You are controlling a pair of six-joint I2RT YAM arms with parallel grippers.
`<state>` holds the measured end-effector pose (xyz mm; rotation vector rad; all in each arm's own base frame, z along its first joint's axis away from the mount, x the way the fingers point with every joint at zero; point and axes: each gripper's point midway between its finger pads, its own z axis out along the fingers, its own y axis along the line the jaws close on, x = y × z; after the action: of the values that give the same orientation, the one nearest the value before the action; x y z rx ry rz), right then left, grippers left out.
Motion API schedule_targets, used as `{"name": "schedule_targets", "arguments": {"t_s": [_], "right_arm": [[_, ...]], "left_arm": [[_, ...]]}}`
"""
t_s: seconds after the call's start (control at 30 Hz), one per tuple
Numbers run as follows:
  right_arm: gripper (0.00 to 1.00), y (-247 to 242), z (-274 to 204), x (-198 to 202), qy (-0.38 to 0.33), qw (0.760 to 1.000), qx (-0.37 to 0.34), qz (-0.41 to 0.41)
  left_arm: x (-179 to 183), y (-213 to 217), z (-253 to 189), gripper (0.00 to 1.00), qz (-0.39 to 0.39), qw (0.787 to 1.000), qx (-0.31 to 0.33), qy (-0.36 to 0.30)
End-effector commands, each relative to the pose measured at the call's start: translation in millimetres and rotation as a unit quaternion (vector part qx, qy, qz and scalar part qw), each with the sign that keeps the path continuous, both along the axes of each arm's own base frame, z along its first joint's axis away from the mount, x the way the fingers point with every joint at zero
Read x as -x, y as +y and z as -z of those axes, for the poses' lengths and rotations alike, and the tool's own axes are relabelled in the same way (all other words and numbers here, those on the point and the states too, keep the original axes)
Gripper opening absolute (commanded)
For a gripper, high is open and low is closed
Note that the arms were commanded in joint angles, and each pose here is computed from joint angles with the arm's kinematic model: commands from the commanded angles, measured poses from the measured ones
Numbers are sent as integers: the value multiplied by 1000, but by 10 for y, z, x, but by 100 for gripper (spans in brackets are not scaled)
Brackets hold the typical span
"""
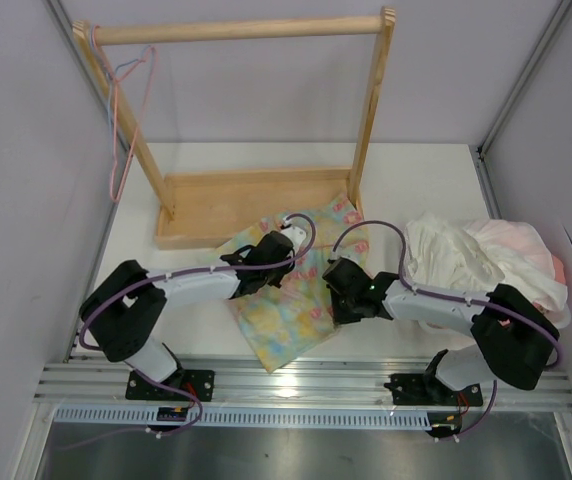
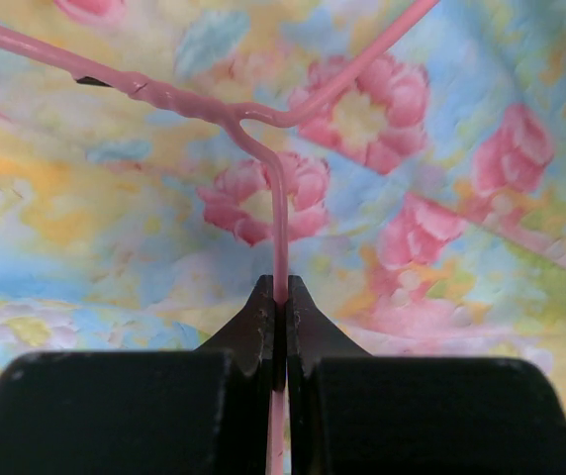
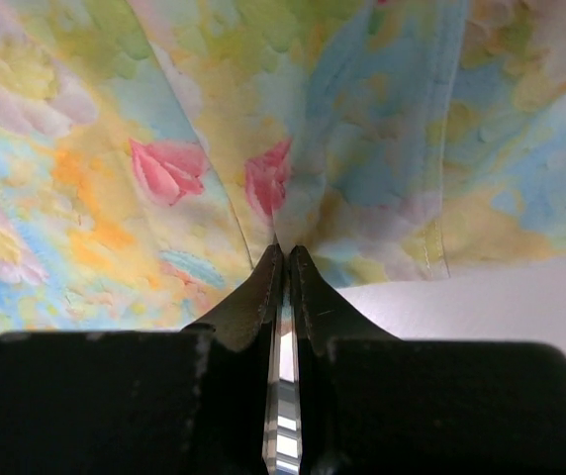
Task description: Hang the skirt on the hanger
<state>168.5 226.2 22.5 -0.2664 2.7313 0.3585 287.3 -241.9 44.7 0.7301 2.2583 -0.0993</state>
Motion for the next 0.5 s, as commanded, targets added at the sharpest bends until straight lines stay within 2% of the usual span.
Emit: {"name": "schedule_targets", "arguments": {"t_s": [0.0,0.03,0.07,0.13,0.17,0.27,0.47], "right_arm": [[7,228,-44,5,2,1000,-8,-13],[9,259,-54,-10,-1,1000,-6,-15],[18,265,-39,-7,-1,1000,-4,-14],[29,313,-80,-3,-5,1000,-15,-20],[41,341,-115,-7,-9,999,-24,-22],[55,427,-300,-96,-29,999,-40,-16],[68,236,-810,-339,-86,995,-36,18]], "left_arm": [[-107,-169,-440,0,3,997,57,-46],[-96,-136,-493,0,2,997,55,-48],[-90,-123,-526,0,0,997,55,-49],[-56,-107,-601,0,4,997,57,-49],[-50,-100,-677,0,5,997,63,-54],[10,-94,-708,0,15,997,63,-44],[90,-9,-873,0,26,997,51,-42]]}}
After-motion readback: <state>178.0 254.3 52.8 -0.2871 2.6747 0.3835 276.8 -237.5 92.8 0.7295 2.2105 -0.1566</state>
